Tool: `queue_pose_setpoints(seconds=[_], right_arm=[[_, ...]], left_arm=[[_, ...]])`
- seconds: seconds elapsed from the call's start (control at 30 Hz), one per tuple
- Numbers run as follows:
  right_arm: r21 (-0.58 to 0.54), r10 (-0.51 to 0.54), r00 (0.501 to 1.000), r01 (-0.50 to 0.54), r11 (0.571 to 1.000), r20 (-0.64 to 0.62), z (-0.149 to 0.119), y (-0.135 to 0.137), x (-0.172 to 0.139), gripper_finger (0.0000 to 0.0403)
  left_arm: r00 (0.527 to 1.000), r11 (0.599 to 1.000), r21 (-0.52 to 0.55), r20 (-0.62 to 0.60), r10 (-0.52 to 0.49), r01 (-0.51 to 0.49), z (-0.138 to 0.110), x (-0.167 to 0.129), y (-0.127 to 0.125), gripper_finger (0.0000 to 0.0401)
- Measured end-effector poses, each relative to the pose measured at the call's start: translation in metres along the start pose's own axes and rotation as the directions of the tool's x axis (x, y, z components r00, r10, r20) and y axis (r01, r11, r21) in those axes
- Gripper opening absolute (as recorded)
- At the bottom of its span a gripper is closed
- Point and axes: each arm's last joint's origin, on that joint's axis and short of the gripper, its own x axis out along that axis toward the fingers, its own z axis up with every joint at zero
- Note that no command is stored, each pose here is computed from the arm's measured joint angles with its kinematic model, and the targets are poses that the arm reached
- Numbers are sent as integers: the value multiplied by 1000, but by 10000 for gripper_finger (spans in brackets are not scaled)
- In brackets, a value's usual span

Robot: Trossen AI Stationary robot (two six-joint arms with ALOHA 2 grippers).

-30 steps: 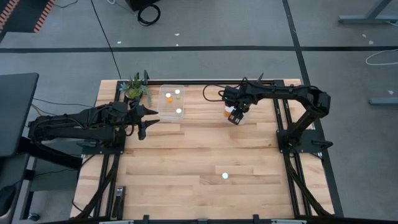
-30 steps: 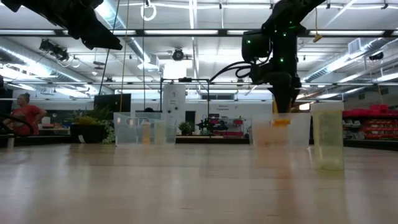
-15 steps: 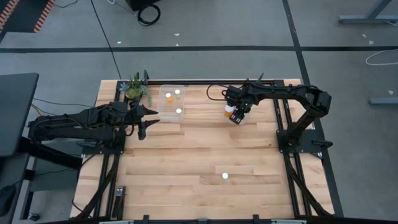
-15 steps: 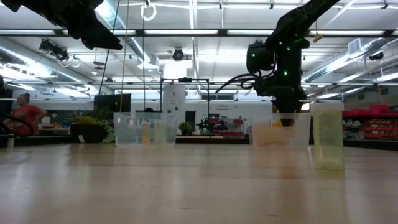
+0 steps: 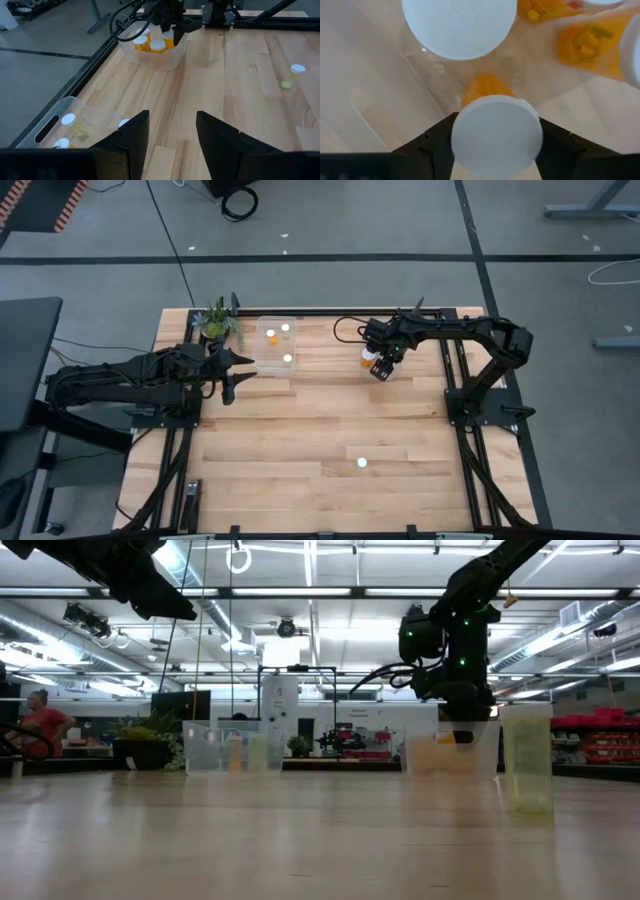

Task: Pick and place medicine bottles into bin by pill shape (circle, oval)
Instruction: Put the large orange pill bottle into the right transparent bin, then put the yellow pill bottle into the left transparent bin

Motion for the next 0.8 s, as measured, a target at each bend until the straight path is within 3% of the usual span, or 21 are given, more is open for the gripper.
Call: queue_pose_setpoints(seconds=[0.17,0.43,0.6,0.8], right_arm=[[-10,-2,1000,2,1000,-11,0,0,-2,245],[-37,5,998,-2,999,58,13,9,-33,248],[-114,-5,989,22,993,148,17,40,-56,248],[-268,101,968,-37,963,232,-2,105,-68,248]], left_arm=[[1000,1000,0,0,0,0,0,0,0,172],[1000,1000,2,0,0,0,0,0,0,172],[1000,1000,2,0,1,-1,0,0,0,172],[1000,1000,2,0,0,0,0,0,0,172]])
